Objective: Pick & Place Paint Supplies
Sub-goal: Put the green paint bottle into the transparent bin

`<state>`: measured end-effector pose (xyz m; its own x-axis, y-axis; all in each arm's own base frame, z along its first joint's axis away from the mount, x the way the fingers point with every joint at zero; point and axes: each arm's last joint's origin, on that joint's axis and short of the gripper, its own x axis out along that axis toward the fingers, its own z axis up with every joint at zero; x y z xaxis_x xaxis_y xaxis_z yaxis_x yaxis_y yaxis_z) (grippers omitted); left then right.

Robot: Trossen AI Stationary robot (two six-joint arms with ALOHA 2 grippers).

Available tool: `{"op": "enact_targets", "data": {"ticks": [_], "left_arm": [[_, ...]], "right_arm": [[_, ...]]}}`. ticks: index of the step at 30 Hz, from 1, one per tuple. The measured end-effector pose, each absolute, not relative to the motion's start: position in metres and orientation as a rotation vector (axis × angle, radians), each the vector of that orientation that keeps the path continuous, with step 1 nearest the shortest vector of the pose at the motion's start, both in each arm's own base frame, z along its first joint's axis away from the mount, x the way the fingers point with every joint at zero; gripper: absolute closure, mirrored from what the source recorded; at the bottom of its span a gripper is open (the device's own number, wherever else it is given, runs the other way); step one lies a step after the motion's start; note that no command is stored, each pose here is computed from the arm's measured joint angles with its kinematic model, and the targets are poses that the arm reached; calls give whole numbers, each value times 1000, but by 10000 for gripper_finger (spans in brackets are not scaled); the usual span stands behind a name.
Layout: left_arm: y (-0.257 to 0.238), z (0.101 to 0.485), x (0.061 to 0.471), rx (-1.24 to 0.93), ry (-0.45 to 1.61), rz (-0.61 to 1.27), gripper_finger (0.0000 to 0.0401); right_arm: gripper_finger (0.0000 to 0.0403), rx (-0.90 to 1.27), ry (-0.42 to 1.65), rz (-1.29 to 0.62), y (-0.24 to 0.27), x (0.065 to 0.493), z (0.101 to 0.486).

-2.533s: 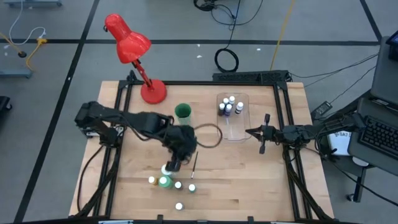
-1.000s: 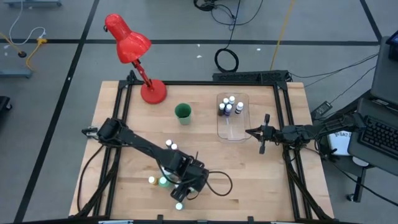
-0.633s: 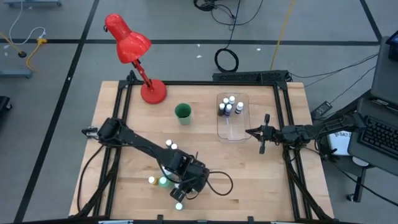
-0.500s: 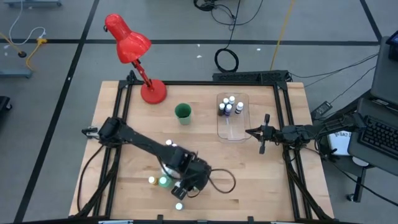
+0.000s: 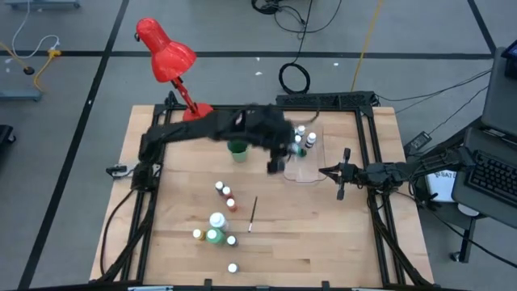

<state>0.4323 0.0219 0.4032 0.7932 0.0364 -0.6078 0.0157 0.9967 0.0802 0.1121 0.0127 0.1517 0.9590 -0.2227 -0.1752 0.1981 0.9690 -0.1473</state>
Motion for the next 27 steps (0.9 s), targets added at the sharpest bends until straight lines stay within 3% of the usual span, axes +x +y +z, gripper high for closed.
{"op": "enact_targets", "data": {"ticks": [6,13,19,27], "left_arm": [[87,337,469,-90,749,-73,307],[101,274,499,-85,821,-94,307],[111,243,506,-99,900,-56,307],[124,229,504,-52,964,53,307]], "right_arm": [[399,-158,198,-188,13,112,151],[399,-176,200,-154,14,113,151],[399,-177,201,-154,14,113,151],[399,-174,201,-155,14,113,151]]}}
